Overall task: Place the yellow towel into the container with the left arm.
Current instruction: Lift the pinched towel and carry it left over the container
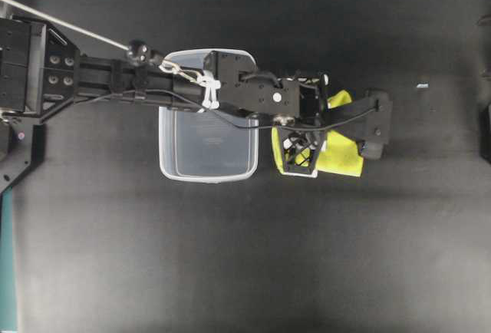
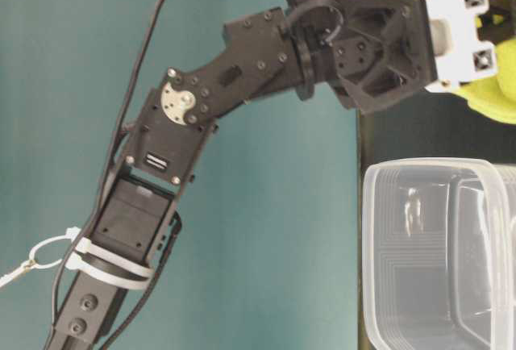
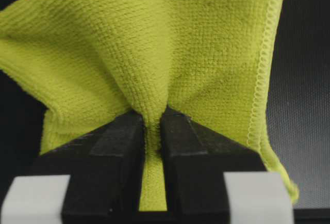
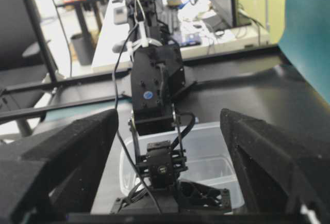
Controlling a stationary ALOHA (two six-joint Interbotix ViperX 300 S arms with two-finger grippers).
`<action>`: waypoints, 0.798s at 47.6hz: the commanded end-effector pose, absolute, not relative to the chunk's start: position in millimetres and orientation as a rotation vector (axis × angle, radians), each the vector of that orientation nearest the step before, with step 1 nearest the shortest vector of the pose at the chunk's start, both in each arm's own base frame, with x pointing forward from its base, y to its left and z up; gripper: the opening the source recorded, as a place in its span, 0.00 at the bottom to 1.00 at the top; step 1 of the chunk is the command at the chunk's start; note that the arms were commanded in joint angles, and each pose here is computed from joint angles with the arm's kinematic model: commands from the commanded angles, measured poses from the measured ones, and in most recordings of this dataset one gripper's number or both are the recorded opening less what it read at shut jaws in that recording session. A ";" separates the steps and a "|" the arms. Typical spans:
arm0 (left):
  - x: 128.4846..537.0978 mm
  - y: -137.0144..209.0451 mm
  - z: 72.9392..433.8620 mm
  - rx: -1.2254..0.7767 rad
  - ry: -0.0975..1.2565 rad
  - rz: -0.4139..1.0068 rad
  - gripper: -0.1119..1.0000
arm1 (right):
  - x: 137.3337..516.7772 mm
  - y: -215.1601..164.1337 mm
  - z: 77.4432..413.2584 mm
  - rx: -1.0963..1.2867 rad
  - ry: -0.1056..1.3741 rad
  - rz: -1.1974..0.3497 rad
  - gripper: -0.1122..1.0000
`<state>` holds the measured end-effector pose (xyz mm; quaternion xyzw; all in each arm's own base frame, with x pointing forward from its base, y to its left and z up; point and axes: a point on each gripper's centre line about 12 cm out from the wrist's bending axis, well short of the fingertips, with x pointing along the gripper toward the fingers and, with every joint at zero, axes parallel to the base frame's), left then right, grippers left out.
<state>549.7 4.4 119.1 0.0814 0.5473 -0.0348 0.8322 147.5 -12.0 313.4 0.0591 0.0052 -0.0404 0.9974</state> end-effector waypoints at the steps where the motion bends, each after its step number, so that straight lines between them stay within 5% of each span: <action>1: 559.6 4.9 159.9 0.177 1.084 -0.063 0.16 | 147.8 -12.3 321.5 0.117 -0.010 -0.081 0.79; 12: 554.8 -4.6 251.7 0.181 1.034 -0.065 0.16 | 147.2 -12.2 322.5 0.120 -0.017 -0.081 0.79; 24: 493.9 -4.0 349.6 0.161 1.047 -0.052 0.16 | 146.6 -12.2 323.1 0.118 -0.022 -0.081 0.79; 38: 420.3 5.8 354.2 0.150 1.113 -0.038 0.16 | 146.7 -12.2 323.4 0.121 -0.028 -0.081 0.79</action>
